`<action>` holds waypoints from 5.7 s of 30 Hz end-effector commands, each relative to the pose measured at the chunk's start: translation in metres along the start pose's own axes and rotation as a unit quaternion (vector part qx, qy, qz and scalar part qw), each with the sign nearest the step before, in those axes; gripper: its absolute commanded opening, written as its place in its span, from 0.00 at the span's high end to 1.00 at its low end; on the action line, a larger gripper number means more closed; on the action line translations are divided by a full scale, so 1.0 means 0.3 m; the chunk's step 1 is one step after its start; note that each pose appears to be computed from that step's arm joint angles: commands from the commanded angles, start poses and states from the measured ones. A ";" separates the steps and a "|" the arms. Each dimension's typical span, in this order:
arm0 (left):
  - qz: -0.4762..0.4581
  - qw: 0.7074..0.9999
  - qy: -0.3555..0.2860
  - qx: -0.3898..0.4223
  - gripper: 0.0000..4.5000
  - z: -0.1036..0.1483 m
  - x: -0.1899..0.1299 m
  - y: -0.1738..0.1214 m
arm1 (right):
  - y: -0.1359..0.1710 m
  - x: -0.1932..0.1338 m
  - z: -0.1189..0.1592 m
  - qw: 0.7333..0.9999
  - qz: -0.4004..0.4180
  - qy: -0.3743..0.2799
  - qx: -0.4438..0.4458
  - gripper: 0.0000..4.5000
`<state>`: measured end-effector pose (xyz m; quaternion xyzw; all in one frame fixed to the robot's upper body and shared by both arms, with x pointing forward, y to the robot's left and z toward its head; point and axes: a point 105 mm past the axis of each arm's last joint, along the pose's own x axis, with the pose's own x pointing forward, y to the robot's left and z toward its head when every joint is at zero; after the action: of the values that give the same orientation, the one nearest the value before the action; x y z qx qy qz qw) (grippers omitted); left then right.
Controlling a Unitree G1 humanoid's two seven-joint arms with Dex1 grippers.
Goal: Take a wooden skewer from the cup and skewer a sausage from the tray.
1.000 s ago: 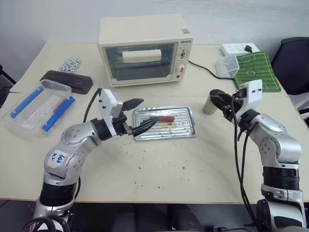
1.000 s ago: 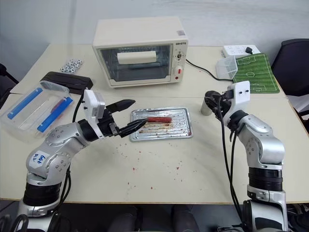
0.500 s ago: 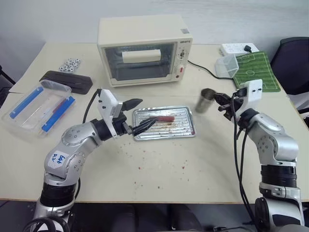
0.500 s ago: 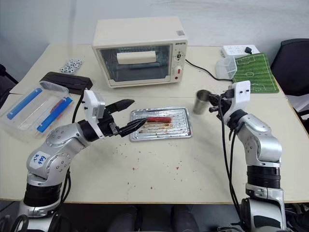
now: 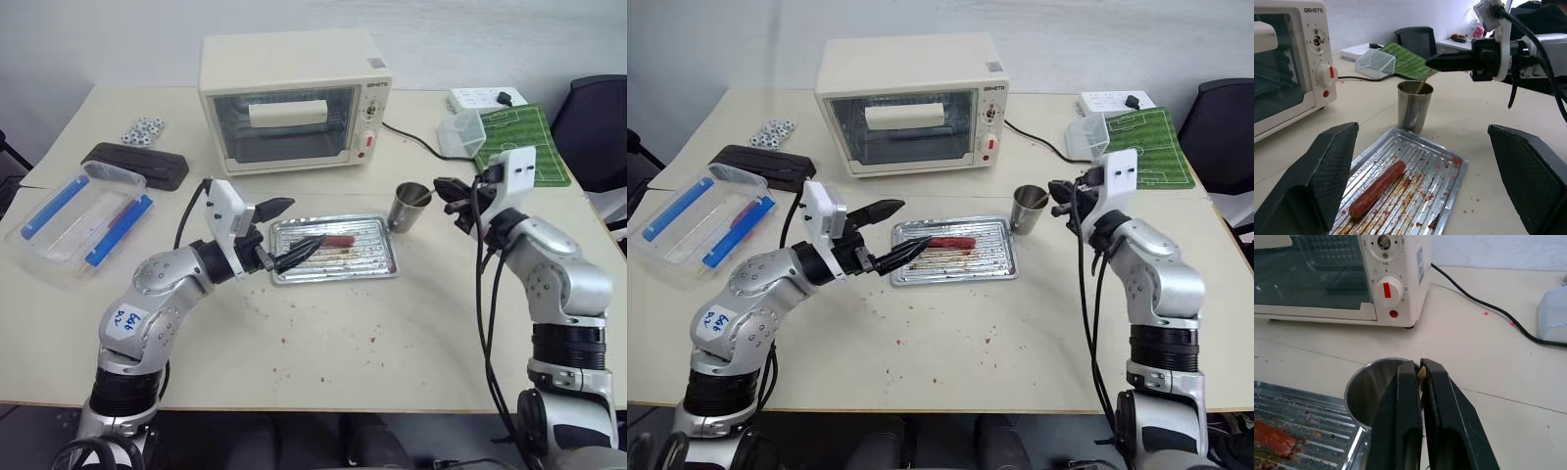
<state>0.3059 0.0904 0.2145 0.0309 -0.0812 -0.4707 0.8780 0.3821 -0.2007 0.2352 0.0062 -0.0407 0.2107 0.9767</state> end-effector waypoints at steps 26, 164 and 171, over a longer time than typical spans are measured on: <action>-0.059 0.995 -0.069 0.050 0.00 0.114 0.020 -0.065 | 0.369 -0.089 0.230 0.871 0.370 0.114 0.301 1.00; 0.124 0.985 0.071 0.098 1.00 0.083 -0.356 0.057 | 0.440 0.286 -0.273 0.867 0.369 0.187 -0.278 0.49; 0.124 0.984 0.071 0.102 1.00 0.088 -0.353 0.058 | 0.444 0.293 -0.275 0.873 0.368 0.189 -0.259 0.66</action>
<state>0.2642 0.1937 0.2186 0.1265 -0.0471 -0.3373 0.9317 0.4114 -0.0429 0.1493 -0.3070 0.1053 0.5355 0.7797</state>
